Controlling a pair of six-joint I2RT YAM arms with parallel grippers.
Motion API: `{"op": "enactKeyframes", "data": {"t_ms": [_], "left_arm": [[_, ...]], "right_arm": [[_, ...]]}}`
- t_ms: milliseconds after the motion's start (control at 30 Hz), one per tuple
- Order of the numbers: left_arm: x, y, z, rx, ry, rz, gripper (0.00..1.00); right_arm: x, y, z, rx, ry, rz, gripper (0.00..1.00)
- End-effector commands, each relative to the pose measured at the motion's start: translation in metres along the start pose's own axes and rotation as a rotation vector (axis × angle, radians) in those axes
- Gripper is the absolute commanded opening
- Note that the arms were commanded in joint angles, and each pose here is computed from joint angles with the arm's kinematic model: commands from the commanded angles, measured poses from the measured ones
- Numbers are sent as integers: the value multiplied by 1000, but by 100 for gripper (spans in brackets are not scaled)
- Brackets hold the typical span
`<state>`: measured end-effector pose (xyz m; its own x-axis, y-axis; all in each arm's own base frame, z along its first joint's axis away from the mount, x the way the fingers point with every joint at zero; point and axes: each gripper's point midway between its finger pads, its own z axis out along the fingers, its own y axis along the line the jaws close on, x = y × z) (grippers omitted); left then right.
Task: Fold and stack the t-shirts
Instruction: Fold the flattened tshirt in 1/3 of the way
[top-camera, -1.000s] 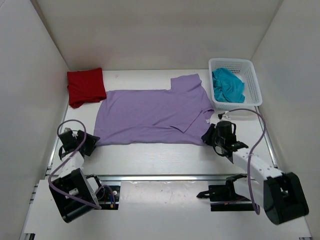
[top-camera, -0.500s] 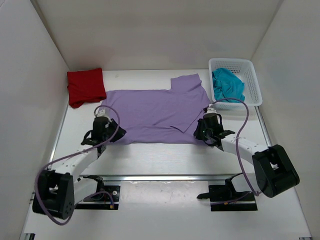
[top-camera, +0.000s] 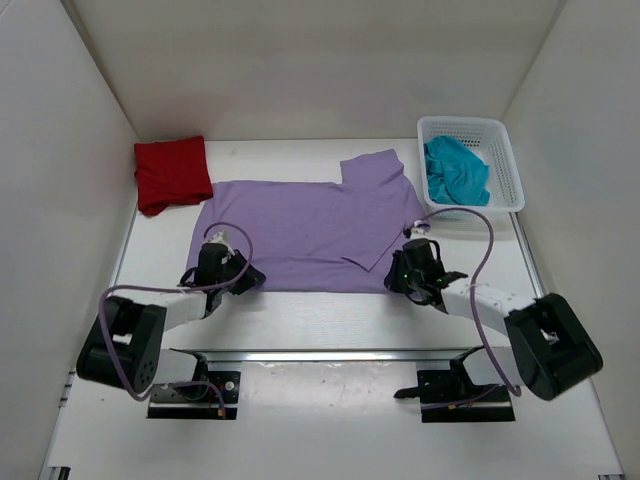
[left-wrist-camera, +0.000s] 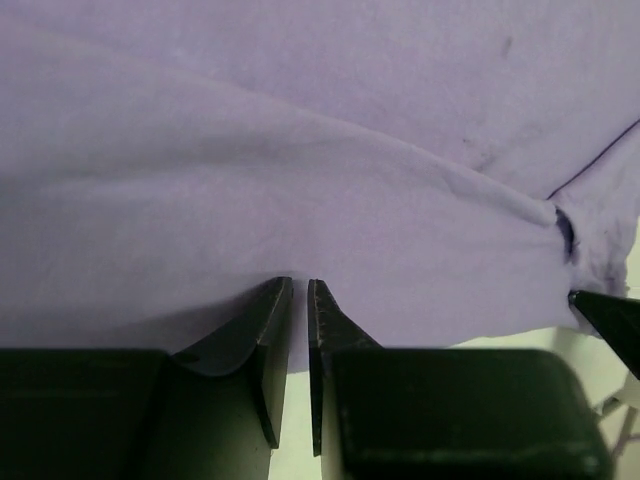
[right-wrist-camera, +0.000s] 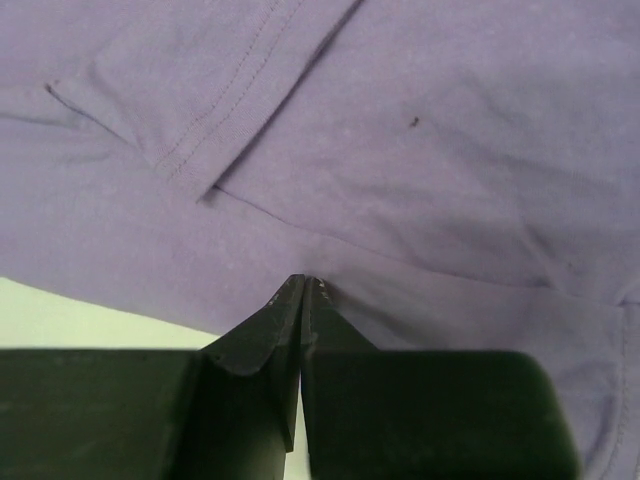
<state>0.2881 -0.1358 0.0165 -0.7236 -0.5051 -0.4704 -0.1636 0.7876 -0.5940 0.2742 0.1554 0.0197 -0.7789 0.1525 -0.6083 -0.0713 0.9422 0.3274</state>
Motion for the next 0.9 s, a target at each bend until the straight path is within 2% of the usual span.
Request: {"op": "enactKeyframes", "data": {"t_ms": [0, 67, 167, 367, 433, 500, 567, 600, 667, 700, 800, 867], "left_arm": [[30, 23, -20, 6, 65, -27, 24], [44, 36, -31, -10, 79, -29, 25], [47, 38, -47, -2, 27, 11, 25], [79, 43, -65, 37, 43, -18, 27], [75, 37, -67, 57, 36, -5, 27], [52, 16, -70, 95, -6, 7, 29], [9, -25, -80, 155, -78, 68, 31], [-3, -29, -80, 144, -90, 87, 32], [-60, -56, -90, 186, -190, 82, 33], [-66, -57, -86, 200, -170, 51, 34], [-119, -68, -79, 234, -247, 3, 34], [-126, -60, -64, 211, -256, -32, 35]], "right_arm": [[44, -15, -18, 26, 79, 11, 0], [70, -19, -30, 6, 116, 35, 0], [91, -20, -45, -32, 142, 72, 0], [92, -10, -72, -92, 118, 114, 0], [73, 8, -79, -164, 78, 99, 0], [50, 13, -82, -169, 42, 85, 5], [20, 21, -87, -184, -9, 33, 14], [5, 30, -89, -210, -32, 21, 16], [-14, 44, -86, -255, -72, -10, 21], [-14, 49, -83, -270, -58, -22, 23], [-17, 63, -60, -300, -45, -46, 31], [-12, 61, -48, -290, -24, -24, 31]]}}
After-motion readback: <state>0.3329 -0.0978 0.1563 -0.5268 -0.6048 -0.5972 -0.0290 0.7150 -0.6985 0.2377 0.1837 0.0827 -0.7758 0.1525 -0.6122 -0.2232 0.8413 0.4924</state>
